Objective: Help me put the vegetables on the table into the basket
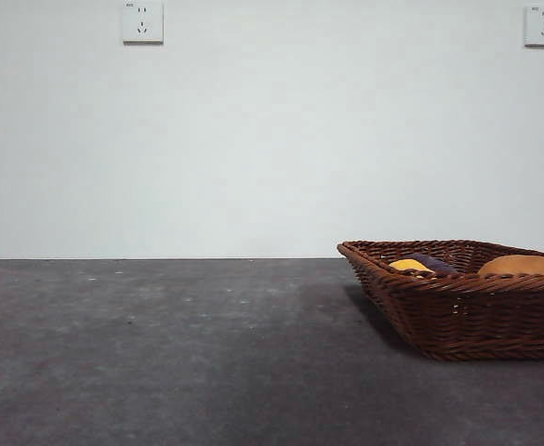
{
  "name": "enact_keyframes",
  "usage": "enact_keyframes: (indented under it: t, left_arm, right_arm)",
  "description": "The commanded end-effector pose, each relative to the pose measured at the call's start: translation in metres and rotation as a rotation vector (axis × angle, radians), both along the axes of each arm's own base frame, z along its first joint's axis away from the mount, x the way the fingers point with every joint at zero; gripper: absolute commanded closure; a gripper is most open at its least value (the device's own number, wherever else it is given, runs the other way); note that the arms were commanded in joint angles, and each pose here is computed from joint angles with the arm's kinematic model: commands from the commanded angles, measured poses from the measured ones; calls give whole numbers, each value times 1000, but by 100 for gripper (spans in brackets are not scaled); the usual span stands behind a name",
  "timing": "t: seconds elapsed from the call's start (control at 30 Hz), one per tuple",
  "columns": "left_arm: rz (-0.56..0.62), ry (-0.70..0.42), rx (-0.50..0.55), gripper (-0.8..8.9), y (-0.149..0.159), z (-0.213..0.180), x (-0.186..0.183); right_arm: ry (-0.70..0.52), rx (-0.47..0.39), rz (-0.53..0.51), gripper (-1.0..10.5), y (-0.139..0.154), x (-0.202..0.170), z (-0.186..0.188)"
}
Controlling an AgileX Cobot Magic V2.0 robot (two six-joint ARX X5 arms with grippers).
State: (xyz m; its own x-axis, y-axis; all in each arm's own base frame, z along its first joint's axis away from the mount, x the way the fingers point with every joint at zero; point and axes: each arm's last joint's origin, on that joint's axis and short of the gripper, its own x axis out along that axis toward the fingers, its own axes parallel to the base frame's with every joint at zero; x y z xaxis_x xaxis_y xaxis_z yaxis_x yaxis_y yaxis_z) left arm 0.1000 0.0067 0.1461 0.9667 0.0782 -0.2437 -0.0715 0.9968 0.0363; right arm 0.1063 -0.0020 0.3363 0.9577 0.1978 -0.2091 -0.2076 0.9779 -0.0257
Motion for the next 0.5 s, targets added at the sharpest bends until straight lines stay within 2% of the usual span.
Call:
enact_keyframes:
  t: [0.03, 0.27, 0.5]
  left_arm:
    - [3, 3, -6, 817, 0, -3, 0]
    - [3, 3, -6, 817, 0, -3, 0]
    - [3, 3, -6, 817, 0, -3, 0]
  right_arm:
    - [11, 13, -16, 946, 0, -6, -34]
    - [0, 54, -27, 946, 1, -15, -100]
    - [36, 113, -44, 946, 1, -15, -147]
